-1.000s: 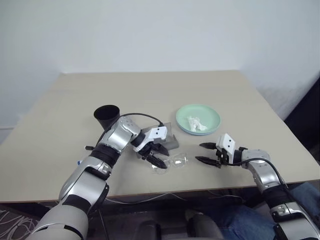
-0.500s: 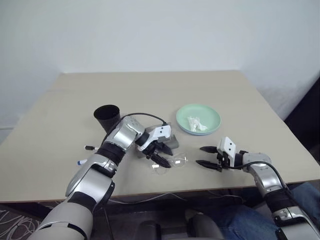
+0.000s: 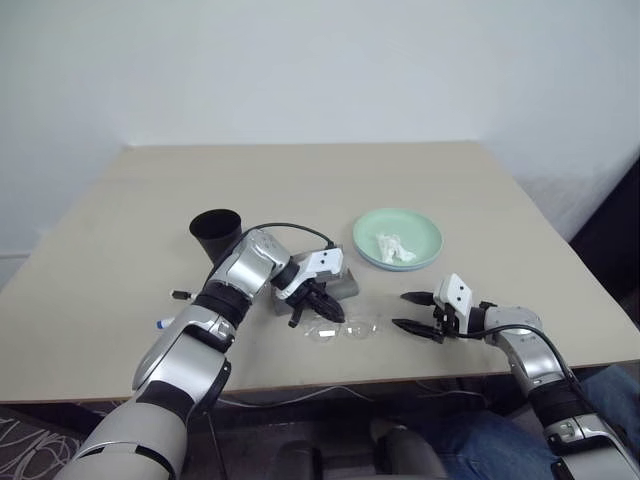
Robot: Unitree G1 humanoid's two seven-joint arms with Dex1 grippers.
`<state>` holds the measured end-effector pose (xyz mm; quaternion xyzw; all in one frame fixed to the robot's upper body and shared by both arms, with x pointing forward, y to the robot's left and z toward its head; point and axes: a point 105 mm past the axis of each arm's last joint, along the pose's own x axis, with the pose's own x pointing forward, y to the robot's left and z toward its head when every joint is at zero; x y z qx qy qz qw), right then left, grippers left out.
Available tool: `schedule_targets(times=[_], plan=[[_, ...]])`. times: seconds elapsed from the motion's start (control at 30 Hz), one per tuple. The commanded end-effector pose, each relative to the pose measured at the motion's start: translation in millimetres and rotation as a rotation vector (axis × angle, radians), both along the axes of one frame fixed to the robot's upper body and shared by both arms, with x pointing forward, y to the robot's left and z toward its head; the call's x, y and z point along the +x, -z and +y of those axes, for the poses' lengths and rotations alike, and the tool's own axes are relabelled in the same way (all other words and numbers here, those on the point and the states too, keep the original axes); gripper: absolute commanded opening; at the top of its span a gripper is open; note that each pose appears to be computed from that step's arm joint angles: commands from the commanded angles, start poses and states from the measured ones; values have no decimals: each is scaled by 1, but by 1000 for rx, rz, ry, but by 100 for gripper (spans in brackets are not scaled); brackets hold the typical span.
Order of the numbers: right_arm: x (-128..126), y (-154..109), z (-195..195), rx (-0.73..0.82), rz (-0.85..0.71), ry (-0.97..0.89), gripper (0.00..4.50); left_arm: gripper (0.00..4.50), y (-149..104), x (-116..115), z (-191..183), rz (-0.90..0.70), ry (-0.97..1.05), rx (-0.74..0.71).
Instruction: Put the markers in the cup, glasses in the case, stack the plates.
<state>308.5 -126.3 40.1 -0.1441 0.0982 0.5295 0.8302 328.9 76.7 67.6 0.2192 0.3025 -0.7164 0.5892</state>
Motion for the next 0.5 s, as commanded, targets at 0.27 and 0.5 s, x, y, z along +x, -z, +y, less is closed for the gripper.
schedule_targets(times=[0.27, 0.5], plan=[[2, -31, 0, 75, -58, -35, 305, 13, -25, 10, -2, -58, -13, -57], [-15, -31, -2, 83, 30, -105, 305, 13, -33, 11, -3, -62, -30, -93]])
